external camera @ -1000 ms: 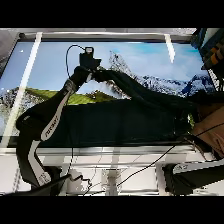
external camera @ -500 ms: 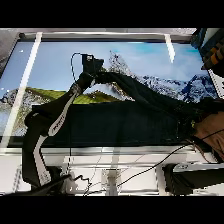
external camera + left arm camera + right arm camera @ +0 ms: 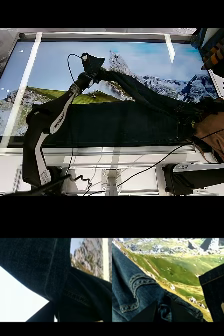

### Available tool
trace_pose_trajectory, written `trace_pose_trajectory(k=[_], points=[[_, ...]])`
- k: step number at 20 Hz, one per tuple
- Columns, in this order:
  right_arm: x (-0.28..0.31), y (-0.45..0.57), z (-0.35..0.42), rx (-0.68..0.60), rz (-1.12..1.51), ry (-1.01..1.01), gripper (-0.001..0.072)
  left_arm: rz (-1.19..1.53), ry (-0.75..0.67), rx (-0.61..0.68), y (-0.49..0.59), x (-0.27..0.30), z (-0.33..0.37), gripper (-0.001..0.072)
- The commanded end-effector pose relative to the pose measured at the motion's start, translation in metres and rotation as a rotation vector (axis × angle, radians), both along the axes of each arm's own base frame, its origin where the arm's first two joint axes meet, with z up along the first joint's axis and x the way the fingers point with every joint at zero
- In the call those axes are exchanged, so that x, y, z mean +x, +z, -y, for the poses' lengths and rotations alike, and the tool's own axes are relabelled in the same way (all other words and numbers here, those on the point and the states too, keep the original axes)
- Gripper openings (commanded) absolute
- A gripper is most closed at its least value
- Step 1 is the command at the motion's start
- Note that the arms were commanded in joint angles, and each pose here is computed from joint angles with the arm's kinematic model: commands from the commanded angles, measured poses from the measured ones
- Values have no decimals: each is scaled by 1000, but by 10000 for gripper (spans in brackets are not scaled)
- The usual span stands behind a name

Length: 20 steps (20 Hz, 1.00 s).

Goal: Fold the clothes and pants, and hang the long-sleeved shirts on hangers.

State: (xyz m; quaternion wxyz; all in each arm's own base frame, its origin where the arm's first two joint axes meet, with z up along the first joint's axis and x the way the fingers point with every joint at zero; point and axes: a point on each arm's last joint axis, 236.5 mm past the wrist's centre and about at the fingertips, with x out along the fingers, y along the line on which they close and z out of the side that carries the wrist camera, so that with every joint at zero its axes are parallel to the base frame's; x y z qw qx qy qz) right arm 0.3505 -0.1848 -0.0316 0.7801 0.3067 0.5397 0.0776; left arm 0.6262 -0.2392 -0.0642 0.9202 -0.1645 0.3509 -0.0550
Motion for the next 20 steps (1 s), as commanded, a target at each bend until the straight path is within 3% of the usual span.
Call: trace_pose_trajectory(k=[1,5,7,11,14,15,16,17,20], points=[[1,1,0,1,5,-6,72,69,-8,-15,41,5,0,23],[18,14,-5,55,71,-49,72,231,-174,259,139,-6,-16,23],[28,22,-7,84,115,-73,72,142,-210,397,156,-33,-41,23],[31,25,-8,95,126,-78,72,-478,-252,611,107,-157,-113,25],[31,25,-8,97,126,-78,72,-879,-288,656,70,-239,-137,26],[30,25,-9,98,125,-77,72,-939,-317,679,59,-250,-141,89],[30,25,-9,100,124,-75,73,-960,-340,692,49,-254,-143,340],[30,26,-10,102,123,-73,73,-955,-346,695,39,-250,-142,703],[28,26,-12,110,119,-64,72,-778,-354,681,28,-210,-126,701]])
